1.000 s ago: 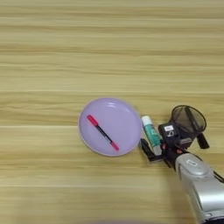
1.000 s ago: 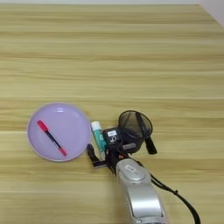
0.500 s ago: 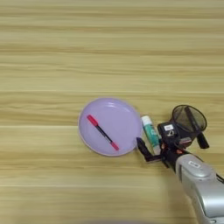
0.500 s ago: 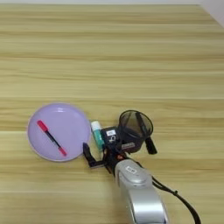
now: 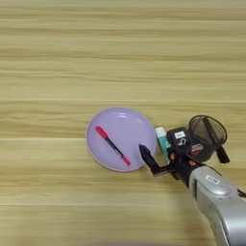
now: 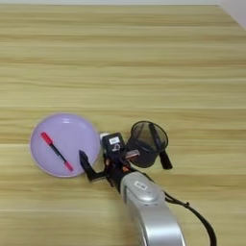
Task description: Move the objects on the table
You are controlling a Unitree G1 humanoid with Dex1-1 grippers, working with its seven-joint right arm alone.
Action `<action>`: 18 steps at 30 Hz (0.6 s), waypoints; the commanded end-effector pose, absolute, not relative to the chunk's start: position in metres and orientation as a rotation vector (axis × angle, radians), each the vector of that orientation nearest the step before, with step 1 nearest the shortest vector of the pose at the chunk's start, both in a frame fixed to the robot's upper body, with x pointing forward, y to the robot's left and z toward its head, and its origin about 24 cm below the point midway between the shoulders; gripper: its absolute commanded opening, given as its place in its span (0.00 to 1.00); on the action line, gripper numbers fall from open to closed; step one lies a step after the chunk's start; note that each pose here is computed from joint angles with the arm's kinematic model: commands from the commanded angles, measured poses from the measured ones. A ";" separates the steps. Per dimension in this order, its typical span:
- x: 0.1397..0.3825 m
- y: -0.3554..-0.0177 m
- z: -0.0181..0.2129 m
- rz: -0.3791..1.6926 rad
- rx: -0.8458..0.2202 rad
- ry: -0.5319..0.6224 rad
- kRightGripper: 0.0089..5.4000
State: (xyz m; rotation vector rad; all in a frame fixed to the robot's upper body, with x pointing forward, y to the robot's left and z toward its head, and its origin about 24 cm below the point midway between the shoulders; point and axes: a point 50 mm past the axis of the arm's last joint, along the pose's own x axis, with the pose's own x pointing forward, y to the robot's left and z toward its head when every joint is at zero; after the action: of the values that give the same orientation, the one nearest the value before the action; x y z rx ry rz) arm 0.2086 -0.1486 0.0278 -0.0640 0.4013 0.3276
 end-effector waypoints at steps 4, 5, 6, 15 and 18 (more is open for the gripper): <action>0.232 -0.140 0.056 0.325 -0.088 0.186 1.00; 0.233 -0.139 0.057 0.325 -0.086 0.179 1.00; 0.234 -0.138 0.057 0.325 -0.085 0.174 1.00; 0.235 -0.132 0.055 0.319 -0.074 0.163 1.00; 0.234 -0.131 0.054 0.318 -0.069 0.163 1.00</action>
State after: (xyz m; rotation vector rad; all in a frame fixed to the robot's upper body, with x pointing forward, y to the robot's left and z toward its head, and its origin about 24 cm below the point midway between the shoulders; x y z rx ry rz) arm 0.2246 -0.1352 0.0338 -0.0627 0.2803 0.3213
